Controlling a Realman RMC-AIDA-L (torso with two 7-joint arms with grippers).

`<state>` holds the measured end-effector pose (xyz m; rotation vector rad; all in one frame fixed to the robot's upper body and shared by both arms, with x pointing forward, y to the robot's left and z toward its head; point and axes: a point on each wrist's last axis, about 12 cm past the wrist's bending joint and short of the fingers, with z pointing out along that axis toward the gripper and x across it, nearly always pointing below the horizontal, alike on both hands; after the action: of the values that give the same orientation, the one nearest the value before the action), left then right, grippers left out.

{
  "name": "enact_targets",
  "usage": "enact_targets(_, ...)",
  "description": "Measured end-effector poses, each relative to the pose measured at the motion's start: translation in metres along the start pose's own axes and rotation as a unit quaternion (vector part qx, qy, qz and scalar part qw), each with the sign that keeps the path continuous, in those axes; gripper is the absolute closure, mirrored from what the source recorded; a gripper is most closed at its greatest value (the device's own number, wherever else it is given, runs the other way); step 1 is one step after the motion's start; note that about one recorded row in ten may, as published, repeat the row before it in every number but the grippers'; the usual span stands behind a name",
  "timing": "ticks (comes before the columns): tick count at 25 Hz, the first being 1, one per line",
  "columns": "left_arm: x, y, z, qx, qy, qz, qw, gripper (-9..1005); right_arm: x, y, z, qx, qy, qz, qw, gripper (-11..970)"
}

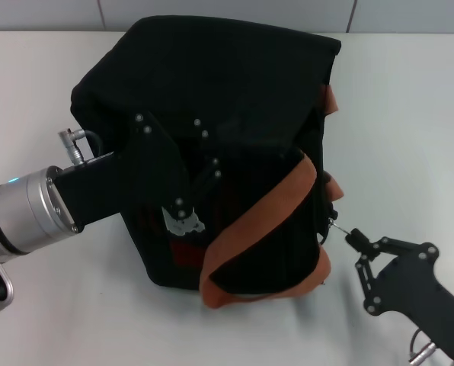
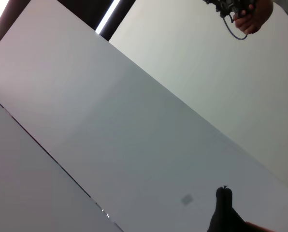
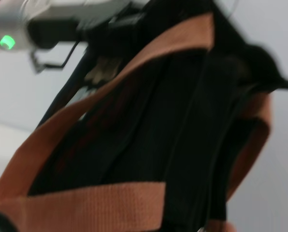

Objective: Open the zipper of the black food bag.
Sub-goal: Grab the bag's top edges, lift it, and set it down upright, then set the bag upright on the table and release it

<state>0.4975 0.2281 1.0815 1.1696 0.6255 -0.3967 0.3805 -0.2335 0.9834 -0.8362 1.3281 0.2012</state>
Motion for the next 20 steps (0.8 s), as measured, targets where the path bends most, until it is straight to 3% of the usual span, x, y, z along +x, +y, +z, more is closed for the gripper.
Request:
enact_targets(5, 0.002, -0.004, 0.009, -0.041, 0.003, -0.029, 0.999, 902, -0.013, -0.005, -0.014, 0.066, -0.046, 0.038, 0.996, 871)
enact_targets(7, 0.002, -0.007, 0.013, -0.093, 0.007, -0.062, 0.994, 902, -0.021, -0.014, -0.022, 0.105, -0.086, 0.072, 0.988, 864)
enact_targets(9, 0.001, -0.012, 0.014, -0.153, 0.013, -0.11, 0.982, 902, -0.024, -0.018, -0.025, 0.114, -0.103, 0.083, 0.985, 858)
enact_targets(10, 0.001, -0.012, 0.014, -0.153, 0.013, -0.11, 0.982, 902, -0.027, -0.022, -0.028, 0.119, -0.123, 0.096, 0.98, 854)
enact_targets(11, 0.001, -0.016, 0.013, -0.183, 0.019, -0.141, 0.973, 902, -0.031, -0.026, -0.03, 0.119, -0.146, 0.114, 0.976, 851)
enact_targets(12, 0.001, -0.021, 0.009, -0.217, 0.031, -0.179, 0.959, 902, -0.035, -0.033, -0.034, 0.104, -0.18, 0.146, 0.967, 848)
enact_targets(13, 0.002, -0.025, 0.004, -0.241, 0.042, -0.208, 0.947, 902, -0.035, -0.033, -0.034, 0.104, -0.18, 0.146, 0.967, 819)
enact_targets(15, 0.002, -0.025, 0.004, -0.241, 0.042, -0.208, 0.947, 902, -0.038, -0.039, -0.036, 0.079, -0.204, 0.177, 0.96, 761)
enact_targets(16, 0.003, -0.028, 0.0, -0.256, 0.052, -0.23, 0.937, 902, -0.039, -0.042, -0.036, 0.061, -0.214, 0.192, 0.956, 731)
enact_targets(17, 0.003, -0.028, 0.0, -0.256, 0.052, -0.23, 0.937, 902, -0.041, -0.045, -0.034, 0.02, -0.225, 0.216, 0.95, 702)
enact_targets(18, 0.007, -0.043, -0.011, -0.271, 0.089, -0.301, 0.91, 902, -0.041, -0.045, -0.034, 0.02, -0.225, 0.216, 0.95, 673)
enact_targets(20, 0.007, -0.043, -0.011, -0.271, 0.089, -0.301, 0.91, 902, -0.041, -0.049, -0.031, -0.023, -0.227, 0.235, 0.945, 596)
